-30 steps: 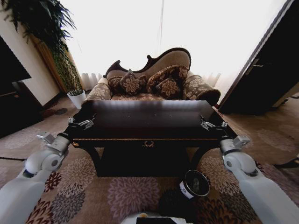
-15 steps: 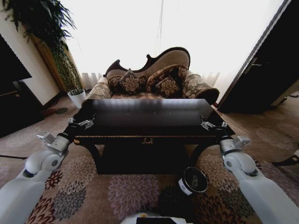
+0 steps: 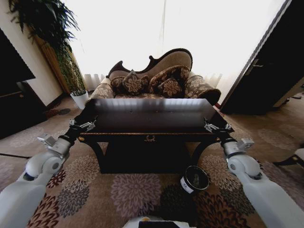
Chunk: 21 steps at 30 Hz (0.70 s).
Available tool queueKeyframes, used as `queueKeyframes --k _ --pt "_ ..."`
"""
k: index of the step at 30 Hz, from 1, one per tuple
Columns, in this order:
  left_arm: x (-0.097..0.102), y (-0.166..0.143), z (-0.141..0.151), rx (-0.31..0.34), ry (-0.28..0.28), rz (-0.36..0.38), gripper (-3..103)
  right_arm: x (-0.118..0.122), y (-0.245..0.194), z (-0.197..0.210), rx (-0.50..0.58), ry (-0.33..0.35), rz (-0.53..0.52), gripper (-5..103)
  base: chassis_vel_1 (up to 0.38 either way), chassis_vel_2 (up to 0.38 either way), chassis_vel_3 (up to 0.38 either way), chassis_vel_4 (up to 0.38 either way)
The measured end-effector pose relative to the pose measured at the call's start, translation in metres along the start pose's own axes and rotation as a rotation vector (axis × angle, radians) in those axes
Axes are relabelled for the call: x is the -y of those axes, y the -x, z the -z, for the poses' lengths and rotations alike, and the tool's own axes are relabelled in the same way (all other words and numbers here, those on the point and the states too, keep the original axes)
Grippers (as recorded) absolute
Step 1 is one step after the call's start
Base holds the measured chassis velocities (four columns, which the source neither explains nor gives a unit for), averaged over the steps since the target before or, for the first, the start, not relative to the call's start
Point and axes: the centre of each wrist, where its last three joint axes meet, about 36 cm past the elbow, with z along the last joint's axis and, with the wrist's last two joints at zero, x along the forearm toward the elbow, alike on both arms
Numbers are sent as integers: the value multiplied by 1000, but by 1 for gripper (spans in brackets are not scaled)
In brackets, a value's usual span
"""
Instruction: Move to the front of the table and place the trash on the table into the trash bin.
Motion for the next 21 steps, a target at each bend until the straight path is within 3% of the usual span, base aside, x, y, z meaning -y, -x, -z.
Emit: queueKeyframes --k 21 --pt "0 0 0 0 0 0 100 0 0 0 0 0 0 100 83 -87 -89 84"
